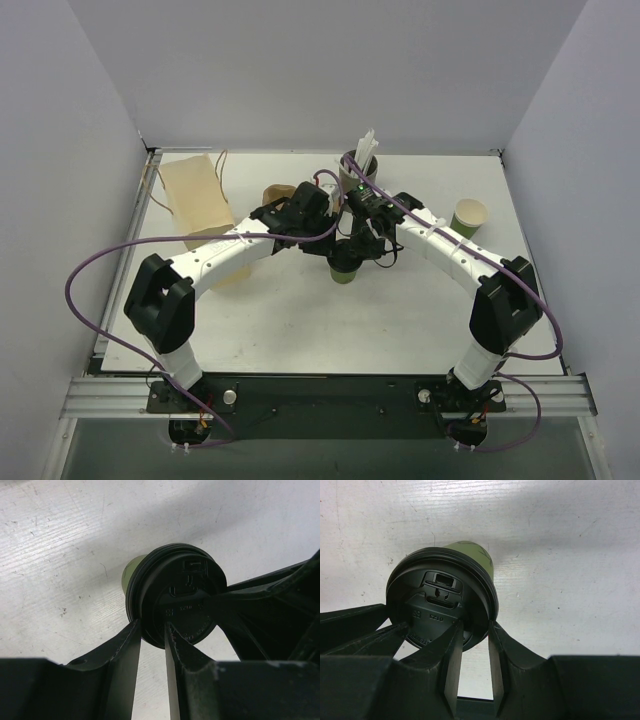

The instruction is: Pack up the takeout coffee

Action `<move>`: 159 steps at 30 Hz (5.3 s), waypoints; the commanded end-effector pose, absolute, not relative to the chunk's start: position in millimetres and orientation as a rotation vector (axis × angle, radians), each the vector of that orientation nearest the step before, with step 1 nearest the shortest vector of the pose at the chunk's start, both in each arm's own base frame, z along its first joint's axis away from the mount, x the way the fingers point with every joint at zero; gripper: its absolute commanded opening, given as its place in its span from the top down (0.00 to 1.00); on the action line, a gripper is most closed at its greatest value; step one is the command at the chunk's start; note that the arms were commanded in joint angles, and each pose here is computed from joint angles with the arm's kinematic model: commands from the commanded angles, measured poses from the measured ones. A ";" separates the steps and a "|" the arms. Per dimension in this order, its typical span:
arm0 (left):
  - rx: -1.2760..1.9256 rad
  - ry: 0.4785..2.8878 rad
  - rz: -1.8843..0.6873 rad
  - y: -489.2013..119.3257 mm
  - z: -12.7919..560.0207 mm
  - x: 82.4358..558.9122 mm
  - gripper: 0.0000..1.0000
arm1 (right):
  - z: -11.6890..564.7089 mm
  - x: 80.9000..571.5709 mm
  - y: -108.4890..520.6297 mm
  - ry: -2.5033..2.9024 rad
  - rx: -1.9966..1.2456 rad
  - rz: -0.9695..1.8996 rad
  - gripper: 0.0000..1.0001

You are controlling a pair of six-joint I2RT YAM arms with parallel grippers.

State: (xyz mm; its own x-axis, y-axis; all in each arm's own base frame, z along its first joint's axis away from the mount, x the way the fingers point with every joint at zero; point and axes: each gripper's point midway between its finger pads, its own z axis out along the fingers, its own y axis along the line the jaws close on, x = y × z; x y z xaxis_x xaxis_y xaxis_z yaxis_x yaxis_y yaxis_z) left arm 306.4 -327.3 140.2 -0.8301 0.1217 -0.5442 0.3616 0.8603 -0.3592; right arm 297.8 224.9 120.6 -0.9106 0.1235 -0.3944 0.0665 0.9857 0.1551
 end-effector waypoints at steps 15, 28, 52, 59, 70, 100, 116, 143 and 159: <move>0.283 2.709 -0.342 -299.0 84.2 285.7 0.74 | 114.0 295.5 225.8 2.742 0.152 0.176 0.78; 0.262 2.812 -0.227 -279.4 30.2 257.4 0.78 | 107.6 290.0 227.9 2.746 0.148 0.191 0.78; 0.352 2.790 -0.240 -299.1 47.4 268.7 0.78 | 72.0 256.3 240.0 2.826 0.195 0.301 0.81; 0.391 2.776 -0.255 -304.8 49.8 274.7 0.78 | 59.4 232.5 257.6 2.868 0.190 0.355 0.81; 0.500 2.723 -0.339 -319.9 69.2 287.1 0.74 | 113.5 255.2 271.2 2.740 0.190 0.434 0.69; 0.369 2.558 -0.626 -327.7 165.5 301.0 0.50 | 162.3 327.3 231.0 2.583 -0.284 0.408 0.60; 0.277 2.624 -0.809 -340.7 159.1 273.4 0.56 | 136.0 315.8 220.5 2.624 -0.328 0.409 0.67; 0.275 2.702 -0.553 -329.3 125.7 295.6 0.70 | 120.2 286.5 212.2 2.704 -0.138 0.445 0.74; 0.308 2.708 -0.475 -325.3 117.2 302.9 0.71 | 109.0 273.1 207.8 2.776 -0.034 0.404 0.75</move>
